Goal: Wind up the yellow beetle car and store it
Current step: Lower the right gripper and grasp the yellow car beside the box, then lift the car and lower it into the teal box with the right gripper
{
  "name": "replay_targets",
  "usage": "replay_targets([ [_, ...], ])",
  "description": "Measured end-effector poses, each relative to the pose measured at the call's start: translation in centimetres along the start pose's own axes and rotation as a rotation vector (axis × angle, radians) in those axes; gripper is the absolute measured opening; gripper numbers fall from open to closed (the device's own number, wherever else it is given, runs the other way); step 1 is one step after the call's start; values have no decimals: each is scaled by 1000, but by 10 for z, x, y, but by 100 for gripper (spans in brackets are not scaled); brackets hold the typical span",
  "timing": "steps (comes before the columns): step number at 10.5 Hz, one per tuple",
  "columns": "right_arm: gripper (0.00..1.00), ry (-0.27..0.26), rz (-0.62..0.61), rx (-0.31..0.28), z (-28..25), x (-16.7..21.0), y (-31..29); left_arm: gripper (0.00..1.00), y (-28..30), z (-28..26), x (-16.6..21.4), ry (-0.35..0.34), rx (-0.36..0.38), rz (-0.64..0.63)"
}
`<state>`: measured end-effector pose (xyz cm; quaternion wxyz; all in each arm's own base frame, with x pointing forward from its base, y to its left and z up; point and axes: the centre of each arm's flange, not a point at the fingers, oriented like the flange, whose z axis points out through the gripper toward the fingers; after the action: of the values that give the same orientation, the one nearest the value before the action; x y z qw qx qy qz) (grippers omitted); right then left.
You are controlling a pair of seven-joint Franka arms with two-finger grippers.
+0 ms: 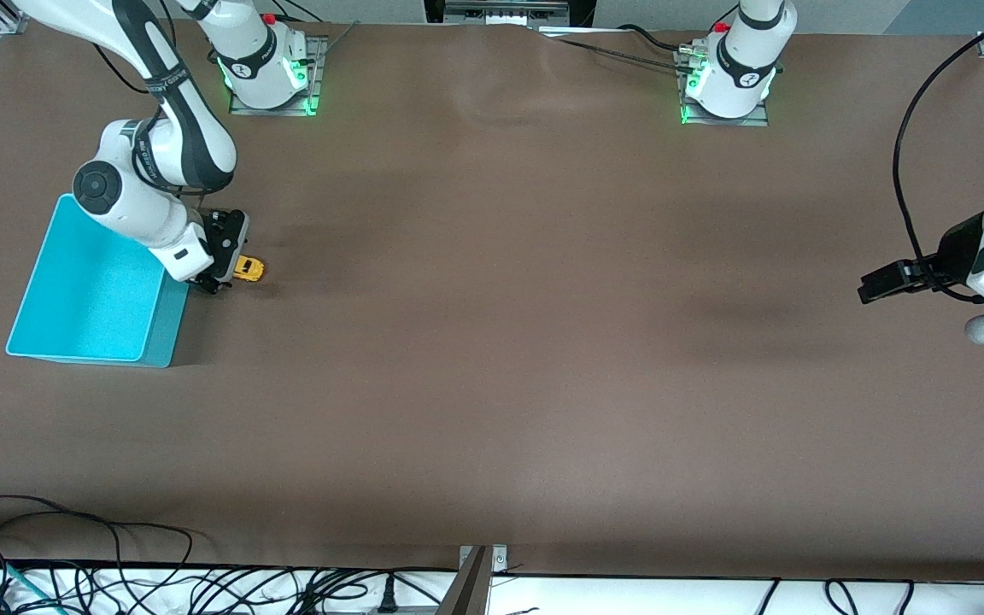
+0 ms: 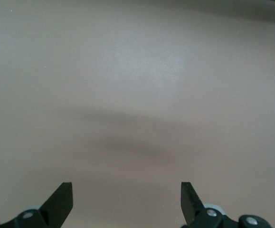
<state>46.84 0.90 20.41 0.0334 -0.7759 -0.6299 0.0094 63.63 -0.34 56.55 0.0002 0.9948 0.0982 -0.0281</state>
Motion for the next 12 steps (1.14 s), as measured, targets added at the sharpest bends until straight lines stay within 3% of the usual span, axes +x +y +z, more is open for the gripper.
replay_targets([
  [4, 99, 2, -8, -23, 15, -7, -17, 100, -5, 0, 1, 0, 1, -8],
  [6, 75, 3, -35, -29, 13, -7, -17, 100, -6, 1, 1, -1, 2, -10],
  [8, 44, 3, -69, -38, 10, -7, -16, 100, -11, 5, 3, -8, 3, -19],
  [12, 44, -3, -118, -40, -30, -4, -7, 100, -12, 12, 6, -19, 5, -21],
])
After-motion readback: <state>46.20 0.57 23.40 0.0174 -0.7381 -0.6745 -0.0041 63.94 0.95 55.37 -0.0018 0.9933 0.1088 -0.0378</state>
